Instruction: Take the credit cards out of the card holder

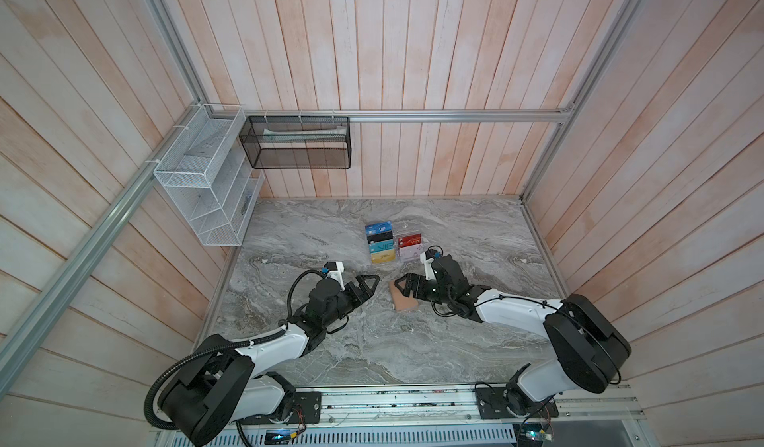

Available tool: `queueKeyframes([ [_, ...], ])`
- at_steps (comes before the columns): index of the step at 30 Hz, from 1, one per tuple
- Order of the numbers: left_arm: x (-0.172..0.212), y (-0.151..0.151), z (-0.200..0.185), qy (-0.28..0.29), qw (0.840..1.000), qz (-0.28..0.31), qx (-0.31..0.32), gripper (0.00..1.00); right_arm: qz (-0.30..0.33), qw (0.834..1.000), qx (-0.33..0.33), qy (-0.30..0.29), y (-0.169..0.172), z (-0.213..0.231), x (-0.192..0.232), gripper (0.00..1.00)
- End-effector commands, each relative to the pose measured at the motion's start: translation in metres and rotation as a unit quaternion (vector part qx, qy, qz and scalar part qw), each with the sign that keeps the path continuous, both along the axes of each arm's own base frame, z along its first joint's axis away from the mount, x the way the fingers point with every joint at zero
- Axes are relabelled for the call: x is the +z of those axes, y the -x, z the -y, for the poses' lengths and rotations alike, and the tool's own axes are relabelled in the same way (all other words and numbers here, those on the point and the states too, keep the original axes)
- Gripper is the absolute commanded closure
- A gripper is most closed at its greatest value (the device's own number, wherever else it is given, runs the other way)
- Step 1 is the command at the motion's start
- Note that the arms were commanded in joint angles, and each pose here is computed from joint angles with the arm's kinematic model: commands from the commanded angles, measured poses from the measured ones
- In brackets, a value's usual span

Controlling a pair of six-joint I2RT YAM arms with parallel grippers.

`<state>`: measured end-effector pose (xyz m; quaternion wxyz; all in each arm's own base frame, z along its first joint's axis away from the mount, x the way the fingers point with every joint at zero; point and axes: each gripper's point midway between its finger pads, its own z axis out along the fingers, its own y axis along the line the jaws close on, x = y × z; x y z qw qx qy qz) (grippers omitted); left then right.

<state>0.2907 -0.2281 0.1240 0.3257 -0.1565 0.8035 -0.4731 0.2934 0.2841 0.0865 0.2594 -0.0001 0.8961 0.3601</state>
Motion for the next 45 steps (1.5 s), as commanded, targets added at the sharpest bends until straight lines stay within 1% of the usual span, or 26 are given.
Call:
queueKeyframes([
  [1,0.003,0.001,0.005,0.015,1.0,0.005,-0.013,0.0,0.014,1.0,0.008,-0.013,-0.002,-0.008,0.012,0.05],
  [4,0.003,0.0,0.009,0.023,0.999,0.003,-0.022,0.0,0.02,1.0,0.004,-0.008,-0.001,-0.004,0.014,0.03],
  [8,0.001,-0.002,0.014,0.031,0.999,-0.001,-0.028,0.0,0.003,1.0,0.011,-0.008,0.003,-0.004,0.001,0.03],
  [19,0.001,-0.002,0.01,0.027,0.999,-0.003,-0.025,0.0,-0.016,1.0,0.019,-0.009,0.009,-0.006,-0.018,0.02],
  [24,-0.001,-0.001,0.009,0.026,0.999,-0.005,-0.024,0.0,-0.016,1.0,0.02,-0.014,0.011,-0.006,-0.018,0.02],
  [29,-0.003,-0.001,0.01,0.026,0.999,-0.009,-0.027,0.0,-0.016,1.0,0.013,-0.001,0.014,0.001,-0.019,0.02],
  [35,-0.007,-0.002,0.014,0.031,0.999,-0.014,-0.031,0.0,-0.016,1.0,0.01,0.0,0.018,0.006,-0.019,0.02],
  [45,-0.007,-0.002,0.012,0.031,0.999,-0.016,-0.028,0.0,-0.008,1.0,0.021,-0.012,0.016,-0.003,-0.007,0.02],
])
